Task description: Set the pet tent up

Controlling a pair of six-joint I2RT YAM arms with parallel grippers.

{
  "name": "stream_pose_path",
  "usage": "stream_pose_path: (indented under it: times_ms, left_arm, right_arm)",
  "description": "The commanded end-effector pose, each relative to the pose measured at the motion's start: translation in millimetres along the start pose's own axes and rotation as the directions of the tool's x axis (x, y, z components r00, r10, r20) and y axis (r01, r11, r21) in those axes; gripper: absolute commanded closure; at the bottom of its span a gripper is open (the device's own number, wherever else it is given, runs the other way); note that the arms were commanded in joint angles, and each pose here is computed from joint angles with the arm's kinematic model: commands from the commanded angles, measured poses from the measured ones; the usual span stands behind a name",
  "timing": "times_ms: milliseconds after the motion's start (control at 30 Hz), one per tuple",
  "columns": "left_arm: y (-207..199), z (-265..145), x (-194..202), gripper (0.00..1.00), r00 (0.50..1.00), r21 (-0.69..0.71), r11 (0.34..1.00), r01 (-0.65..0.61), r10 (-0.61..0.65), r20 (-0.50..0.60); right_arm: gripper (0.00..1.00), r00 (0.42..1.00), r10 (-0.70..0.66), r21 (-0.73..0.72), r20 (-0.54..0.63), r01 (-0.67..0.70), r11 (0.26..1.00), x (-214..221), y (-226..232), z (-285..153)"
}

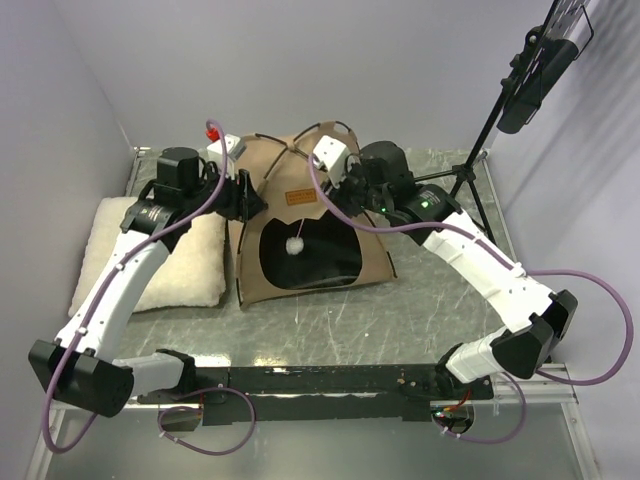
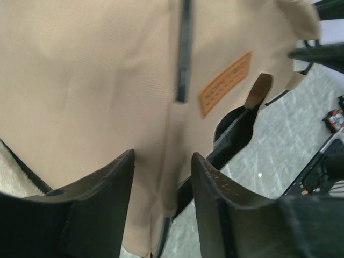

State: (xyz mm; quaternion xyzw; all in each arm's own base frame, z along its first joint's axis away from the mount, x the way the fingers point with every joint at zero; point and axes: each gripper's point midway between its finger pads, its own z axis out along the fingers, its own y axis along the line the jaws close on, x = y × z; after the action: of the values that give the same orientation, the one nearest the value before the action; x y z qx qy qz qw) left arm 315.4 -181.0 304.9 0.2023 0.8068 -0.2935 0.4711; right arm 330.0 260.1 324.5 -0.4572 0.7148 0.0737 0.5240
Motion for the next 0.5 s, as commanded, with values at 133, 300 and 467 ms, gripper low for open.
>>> stream_pose_path:
  times_ms: [133, 300, 467]
  left_arm:
    - [6.0, -0.8, 3.9, 0.72, 0.999, -0.037, 0.999, -0.029, 0.028, -0.022]
    - [2.8, 7.5, 15.9, 0.73, 0.998, 0.007, 1.000, -0.002, 0.003, -0.066]
    - [-1.5, 14.2, 21.2, 0.78, 0.994, 0.047, 0.999, 0.023, -0.017, -0.110]
  right_arm:
    - [0.49, 0.964, 0.195, -0.142, -0.183, -0.223, 0.965, 52.4, 0.9, -12.0]
    - [0.53, 0.929, 0.267, -0.235, -0.256, -0.328, 0.915, 67.7, 18.2, -12.6]
    - [0.95, 0.929, 0.280, -0.303, -0.241, -0.347, 0.888, 59.3, 26.7, -3.7]
